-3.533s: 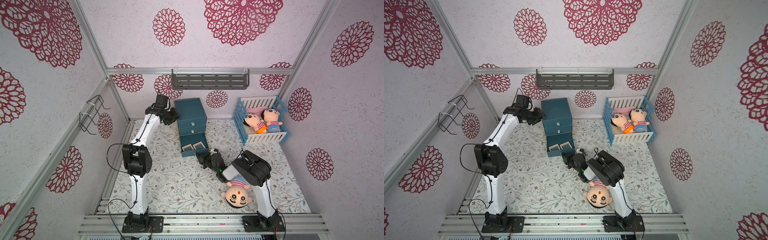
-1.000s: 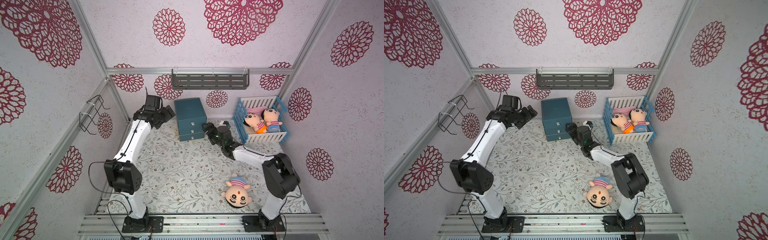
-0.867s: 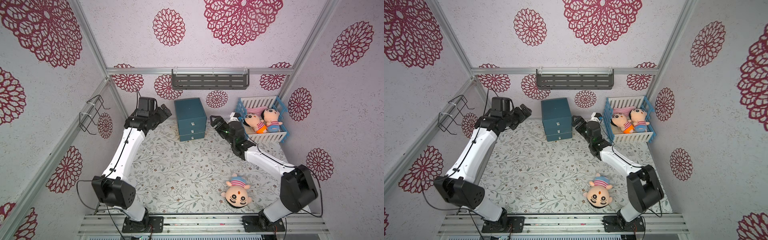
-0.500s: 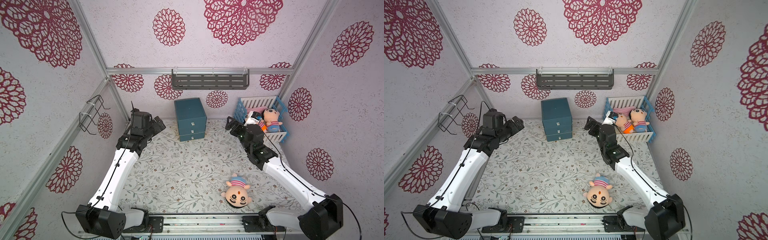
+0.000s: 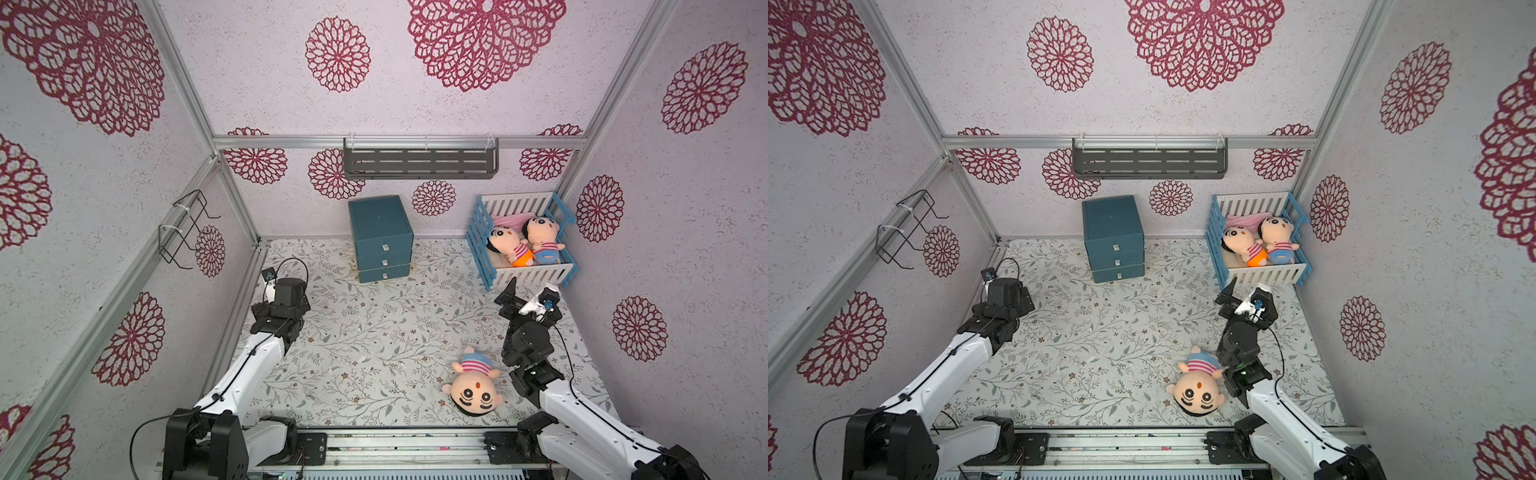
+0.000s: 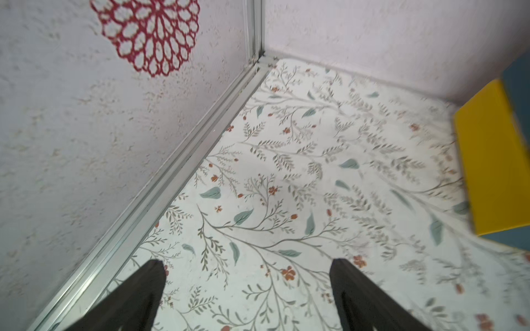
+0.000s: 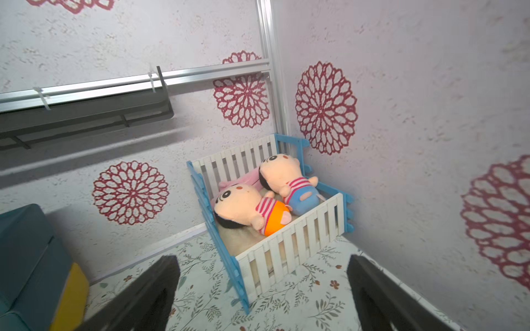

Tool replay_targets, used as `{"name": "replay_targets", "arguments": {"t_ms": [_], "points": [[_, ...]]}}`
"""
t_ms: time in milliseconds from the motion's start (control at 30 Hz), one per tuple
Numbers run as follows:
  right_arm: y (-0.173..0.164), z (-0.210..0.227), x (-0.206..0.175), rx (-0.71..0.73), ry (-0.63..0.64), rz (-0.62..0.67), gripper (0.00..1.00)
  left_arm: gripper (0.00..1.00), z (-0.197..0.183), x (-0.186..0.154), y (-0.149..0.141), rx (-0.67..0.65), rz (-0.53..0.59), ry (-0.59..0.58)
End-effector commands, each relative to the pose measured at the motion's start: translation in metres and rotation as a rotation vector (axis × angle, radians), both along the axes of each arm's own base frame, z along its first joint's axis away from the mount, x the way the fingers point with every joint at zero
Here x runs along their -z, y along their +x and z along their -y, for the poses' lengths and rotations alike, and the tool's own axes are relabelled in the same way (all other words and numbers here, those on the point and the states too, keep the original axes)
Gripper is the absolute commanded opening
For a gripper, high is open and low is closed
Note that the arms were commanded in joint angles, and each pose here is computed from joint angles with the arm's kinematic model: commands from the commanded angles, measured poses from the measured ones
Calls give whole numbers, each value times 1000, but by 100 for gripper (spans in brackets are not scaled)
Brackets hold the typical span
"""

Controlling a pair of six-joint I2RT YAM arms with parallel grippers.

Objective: Place the brooch boxes into the drawer by color
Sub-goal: Reset both arms

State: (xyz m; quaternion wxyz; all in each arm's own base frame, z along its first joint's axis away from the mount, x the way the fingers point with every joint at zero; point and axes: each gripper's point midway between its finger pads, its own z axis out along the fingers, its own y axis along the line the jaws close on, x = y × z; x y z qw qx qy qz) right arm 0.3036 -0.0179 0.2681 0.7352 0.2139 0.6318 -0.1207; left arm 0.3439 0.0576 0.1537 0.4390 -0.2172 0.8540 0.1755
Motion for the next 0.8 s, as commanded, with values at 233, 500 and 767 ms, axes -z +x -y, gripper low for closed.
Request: {"name": "replay_targets", "arguments": {"t_ms": [233, 500, 767], "points": [[2, 7, 48, 31, -82, -57, 99, 97, -37, 3, 37, -24, 209, 98], [11, 9, 77, 4, -109, -59, 99, 97, -50, 12, 41, -11, 302, 83], [28, 5, 86, -40, -133, -46, 99, 97, -40, 24, 35, 73, 453, 110]]}}
